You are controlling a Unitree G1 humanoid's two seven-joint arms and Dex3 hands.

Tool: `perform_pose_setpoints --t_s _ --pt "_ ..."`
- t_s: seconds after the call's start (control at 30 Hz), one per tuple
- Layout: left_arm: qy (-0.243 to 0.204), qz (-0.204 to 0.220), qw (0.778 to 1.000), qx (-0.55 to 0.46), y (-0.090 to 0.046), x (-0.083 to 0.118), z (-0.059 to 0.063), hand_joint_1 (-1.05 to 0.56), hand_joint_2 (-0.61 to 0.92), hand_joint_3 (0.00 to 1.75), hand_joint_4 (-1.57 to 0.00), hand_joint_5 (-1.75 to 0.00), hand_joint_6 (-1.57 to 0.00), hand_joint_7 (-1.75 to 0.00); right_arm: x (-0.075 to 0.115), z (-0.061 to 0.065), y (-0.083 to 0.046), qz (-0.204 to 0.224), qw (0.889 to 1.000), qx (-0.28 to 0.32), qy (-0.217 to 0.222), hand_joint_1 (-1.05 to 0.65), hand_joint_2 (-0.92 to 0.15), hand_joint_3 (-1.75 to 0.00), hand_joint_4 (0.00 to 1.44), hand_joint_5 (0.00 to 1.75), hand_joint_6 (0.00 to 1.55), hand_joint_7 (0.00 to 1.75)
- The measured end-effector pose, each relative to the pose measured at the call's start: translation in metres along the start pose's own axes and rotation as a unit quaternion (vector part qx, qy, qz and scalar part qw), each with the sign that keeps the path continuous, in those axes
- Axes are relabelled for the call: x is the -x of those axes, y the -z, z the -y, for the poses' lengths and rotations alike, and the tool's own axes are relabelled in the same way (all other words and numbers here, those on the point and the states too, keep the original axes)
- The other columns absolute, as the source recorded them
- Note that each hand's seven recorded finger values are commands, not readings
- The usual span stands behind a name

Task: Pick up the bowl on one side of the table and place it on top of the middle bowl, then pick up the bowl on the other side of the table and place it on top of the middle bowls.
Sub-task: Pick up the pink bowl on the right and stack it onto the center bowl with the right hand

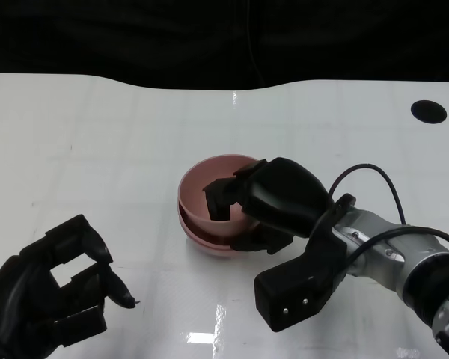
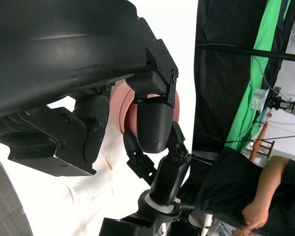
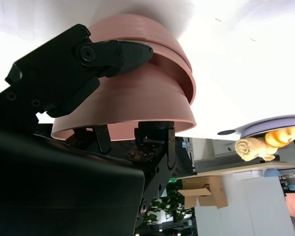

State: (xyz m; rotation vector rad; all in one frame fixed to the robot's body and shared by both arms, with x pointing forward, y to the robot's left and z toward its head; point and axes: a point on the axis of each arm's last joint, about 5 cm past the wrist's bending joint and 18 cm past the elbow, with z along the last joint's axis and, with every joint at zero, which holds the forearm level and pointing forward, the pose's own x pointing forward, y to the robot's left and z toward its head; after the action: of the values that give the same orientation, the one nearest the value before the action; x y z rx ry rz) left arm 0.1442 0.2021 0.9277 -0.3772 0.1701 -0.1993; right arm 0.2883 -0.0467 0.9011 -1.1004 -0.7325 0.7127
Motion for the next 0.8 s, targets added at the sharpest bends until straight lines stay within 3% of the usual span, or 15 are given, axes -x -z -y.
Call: perform_pose_setpoints --t_s 0.27,0.3,0.4,0.43,0.47,0.5,0.53,0.63,0.8 --pt "0.000 0.001 1.000 -0.003 0.0006 -0.0005 0.0005 0.25 0.91 1.28 -0.85 -1.75 -0.65 -1.75 -0.0010 -0.0004 -0.0007 0.002 1.000 0.002 -0.001 -0.25 -0.81 -0.46 0.89 1.75 0.68 1.61" --pt "0.000 0.002 1.000 -0.003 0.0006 -0.0005 0.0007 0.25 0.91 1.28 -0.85 -1.75 -0.65 -1.75 -0.0010 -0.0005 -0.0007 0.002 1.000 0.002 -0.001 -0.26 -0.80 -0.44 0.88 1.75 0.69 1.55" --pt "0.001 0.002 1.000 -0.002 0.0007 -0.0006 0.0009 0.25 0.90 1.28 -0.85 -1.75 -0.65 -1.75 -0.0011 -0.0009 -0.0007 0.001 1.000 0.008 0.005 -0.31 -0.86 -0.24 0.79 1.63 0.93 0.77" --pt "0.001 0.002 1.000 -0.002 0.0007 -0.0007 0.0009 0.25 0.90 1.28 -0.86 -1.75 -0.65 -1.75 -0.0014 -0.0008 -0.0007 0.000 1.000 0.011 0.010 -0.32 -0.87 -0.22 0.78 1.62 0.95 0.71" --pt "0.001 0.002 1.000 -0.002 0.0008 -0.0007 0.0009 0.25 0.90 1.28 -0.86 -1.75 -0.66 -1.75 -0.0020 -0.0002 -0.0007 0.000 1.000 0.013 0.011 -0.48 -0.90 -0.22 0.67 0.91 0.85 0.36" --pt "0.001 0.002 1.000 -0.002 0.0008 -0.0007 0.0009 0.25 0.90 1.28 -0.86 -1.75 -0.66 -1.75 -0.0027 0.0009 -0.0006 -0.004 1.000 0.013 0.002 -0.64 -0.91 -0.29 0.46 0.47 0.62 0.19" --pt "0.001 0.002 1.000 -0.002 0.0009 -0.0008 0.0009 0.25 0.90 1.28 -0.86 -1.75 -0.66 -1.75 -0.0035 0.0020 -0.0002 -0.014 1.000 0.011 -0.018 -0.81 -0.92 -0.37 0.19 0.19 0.33 0.08" --pt "0.001 0.001 1.000 -0.001 0.0011 -0.0008 0.0008 0.26 0.90 1.29 -0.86 -1.75 -0.66 -1.75 -0.0045 0.0044 0.0018 -0.046 0.996 0.006 -0.075 -0.97 -0.92 -0.48 0.02 0.02 0.05 0.01" --pt "0.001 0.001 1.000 -0.001 0.0011 -0.0008 0.0008 0.26 0.92 1.28 -0.86 -1.75 -0.66 -1.75 -0.0046 0.0036 0.0008 -0.061 0.994 0.011 -0.090 -1.05 -0.92 -0.66 0.00 0.00 0.00 0.00"
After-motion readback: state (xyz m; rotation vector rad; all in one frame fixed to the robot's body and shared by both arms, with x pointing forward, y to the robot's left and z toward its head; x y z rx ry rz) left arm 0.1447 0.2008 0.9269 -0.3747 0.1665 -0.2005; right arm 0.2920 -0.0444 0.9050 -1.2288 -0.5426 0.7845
